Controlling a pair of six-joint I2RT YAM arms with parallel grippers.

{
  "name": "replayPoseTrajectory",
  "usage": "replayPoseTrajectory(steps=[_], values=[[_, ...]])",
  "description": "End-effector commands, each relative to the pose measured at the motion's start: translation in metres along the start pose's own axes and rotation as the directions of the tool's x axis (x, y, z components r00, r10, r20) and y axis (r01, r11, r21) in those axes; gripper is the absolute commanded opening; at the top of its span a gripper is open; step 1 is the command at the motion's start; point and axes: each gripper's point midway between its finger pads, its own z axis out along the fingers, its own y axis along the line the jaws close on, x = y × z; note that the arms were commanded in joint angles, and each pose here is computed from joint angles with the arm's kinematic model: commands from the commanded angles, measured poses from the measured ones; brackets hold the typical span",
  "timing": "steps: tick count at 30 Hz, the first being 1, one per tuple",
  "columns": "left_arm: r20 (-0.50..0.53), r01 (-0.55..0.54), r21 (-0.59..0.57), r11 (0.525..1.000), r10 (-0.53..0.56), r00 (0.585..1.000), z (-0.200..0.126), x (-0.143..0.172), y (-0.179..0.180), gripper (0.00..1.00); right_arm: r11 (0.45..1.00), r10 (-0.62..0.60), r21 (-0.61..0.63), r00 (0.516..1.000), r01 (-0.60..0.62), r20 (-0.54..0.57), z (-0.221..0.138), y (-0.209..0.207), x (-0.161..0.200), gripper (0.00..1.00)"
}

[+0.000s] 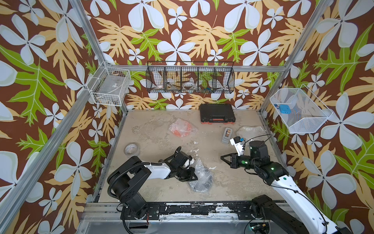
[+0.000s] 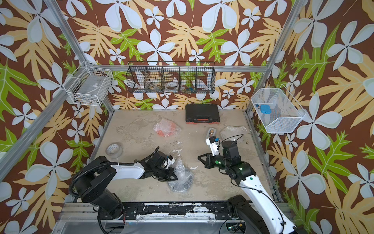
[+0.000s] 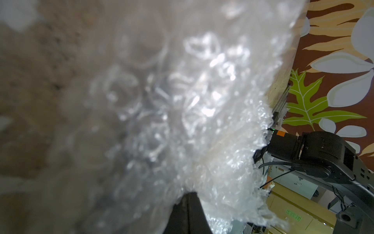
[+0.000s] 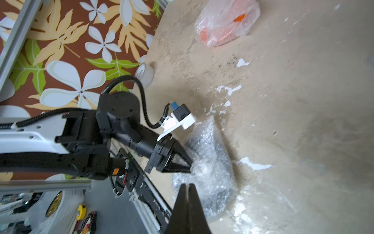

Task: Wrap dinner plates in bubble wrap
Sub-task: Stick the tape on the bubble wrap.

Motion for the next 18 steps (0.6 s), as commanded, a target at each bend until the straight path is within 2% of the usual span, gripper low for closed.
replayPoseTrajectory(steps=[1, 6, 11, 14, 18], values=[[-0.015, 0.069, -0.177, 0.982, -0.073, 0.997, -0.002, 0.014, 0.041, 0.04, 0.997, 0.071, 0.002, 0.995, -0.071, -0.073, -0.002, 0.009, 0.033, 0.00], [-0.010, 0.066, -0.180, 0.982, -0.069, 0.998, -0.005, 0.014, 0.040, 0.03, 0.994, 0.074, -0.070, 0.984, -0.087, -0.165, -0.005, 0.038, 0.072, 0.00], [-0.007, 0.061, -0.179, 0.982, -0.063, 0.998, -0.006, 0.014, 0.039, 0.03, 0.988, 0.047, -0.129, 0.967, -0.082, -0.251, -0.005, 0.062, 0.095, 0.00], [-0.006, 0.057, -0.175, 0.983, -0.059, 0.998, -0.006, 0.013, 0.038, 0.03, 0.987, 0.027, -0.145, 0.959, -0.070, -0.283, 0.002, 0.070, 0.101, 0.00], [-0.010, 0.050, -0.158, 0.986, -0.052, 0.999, -0.006, 0.014, 0.035, 0.03, 0.984, -0.005, -0.172, 0.962, -0.044, -0.274, 0.018, 0.077, 0.092, 0.00]])
